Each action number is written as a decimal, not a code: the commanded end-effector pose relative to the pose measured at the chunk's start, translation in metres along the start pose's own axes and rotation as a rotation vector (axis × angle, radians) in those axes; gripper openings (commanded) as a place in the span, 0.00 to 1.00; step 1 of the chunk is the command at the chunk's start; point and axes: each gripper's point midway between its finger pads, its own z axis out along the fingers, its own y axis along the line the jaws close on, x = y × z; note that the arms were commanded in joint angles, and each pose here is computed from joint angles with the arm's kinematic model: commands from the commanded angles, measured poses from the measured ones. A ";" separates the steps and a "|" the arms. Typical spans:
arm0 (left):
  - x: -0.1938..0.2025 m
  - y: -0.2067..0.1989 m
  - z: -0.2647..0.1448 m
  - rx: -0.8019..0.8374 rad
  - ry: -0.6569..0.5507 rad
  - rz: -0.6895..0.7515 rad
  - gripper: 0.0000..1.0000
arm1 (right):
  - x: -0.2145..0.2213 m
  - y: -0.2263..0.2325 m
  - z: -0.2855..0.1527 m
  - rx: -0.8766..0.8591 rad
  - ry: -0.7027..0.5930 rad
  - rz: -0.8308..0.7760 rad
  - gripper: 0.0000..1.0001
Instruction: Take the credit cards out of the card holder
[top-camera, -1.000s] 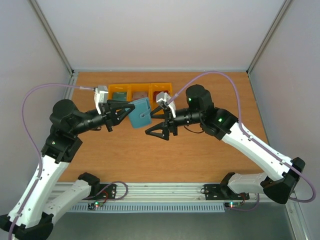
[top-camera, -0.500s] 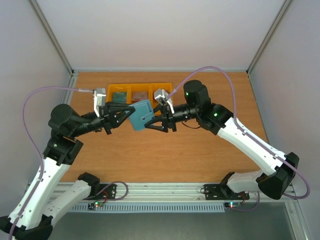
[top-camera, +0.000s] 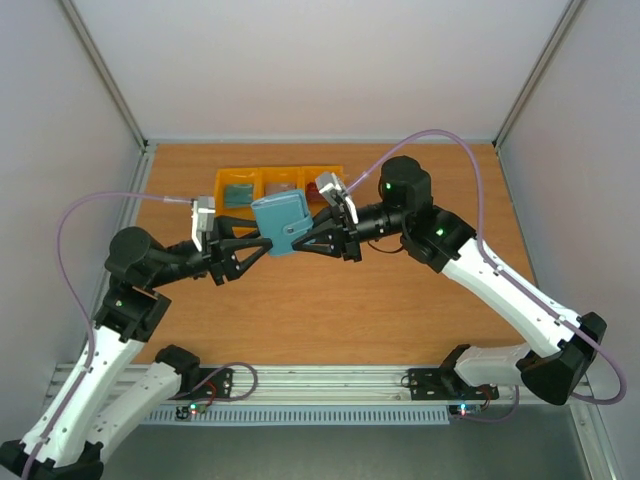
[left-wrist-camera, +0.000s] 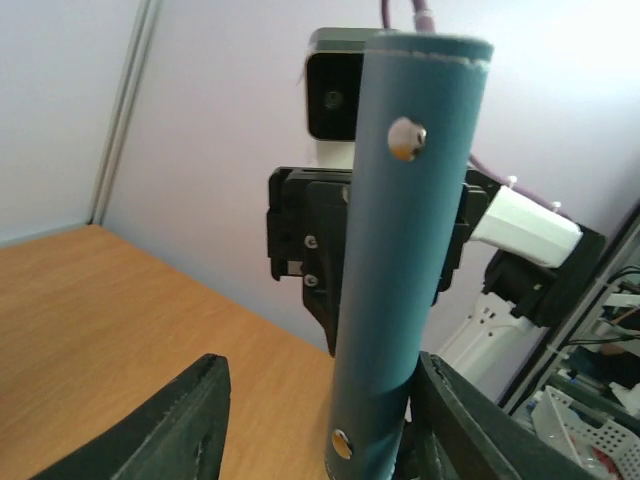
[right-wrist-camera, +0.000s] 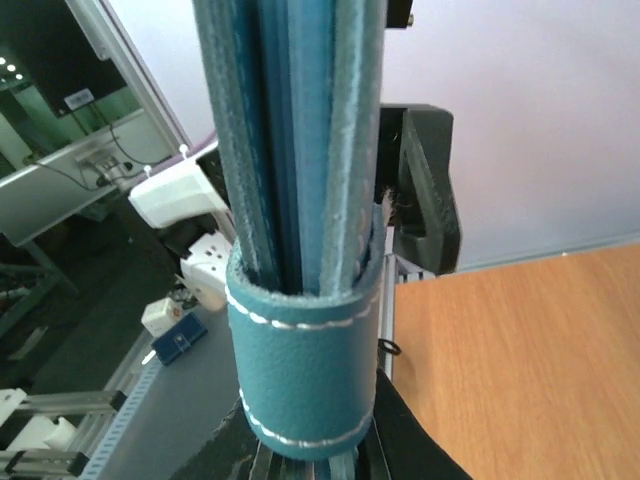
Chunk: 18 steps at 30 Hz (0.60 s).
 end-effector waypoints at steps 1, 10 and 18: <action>-0.012 -0.019 -0.004 0.069 -0.059 0.104 0.48 | -0.026 0.027 -0.006 -0.070 -0.063 -0.082 0.01; -0.019 -0.025 0.003 0.109 -0.075 0.102 0.50 | -0.021 0.021 0.001 -0.063 -0.042 -0.067 0.01; -0.019 -0.023 0.006 0.107 -0.075 0.067 0.12 | -0.017 0.018 0.005 -0.048 -0.018 -0.065 0.01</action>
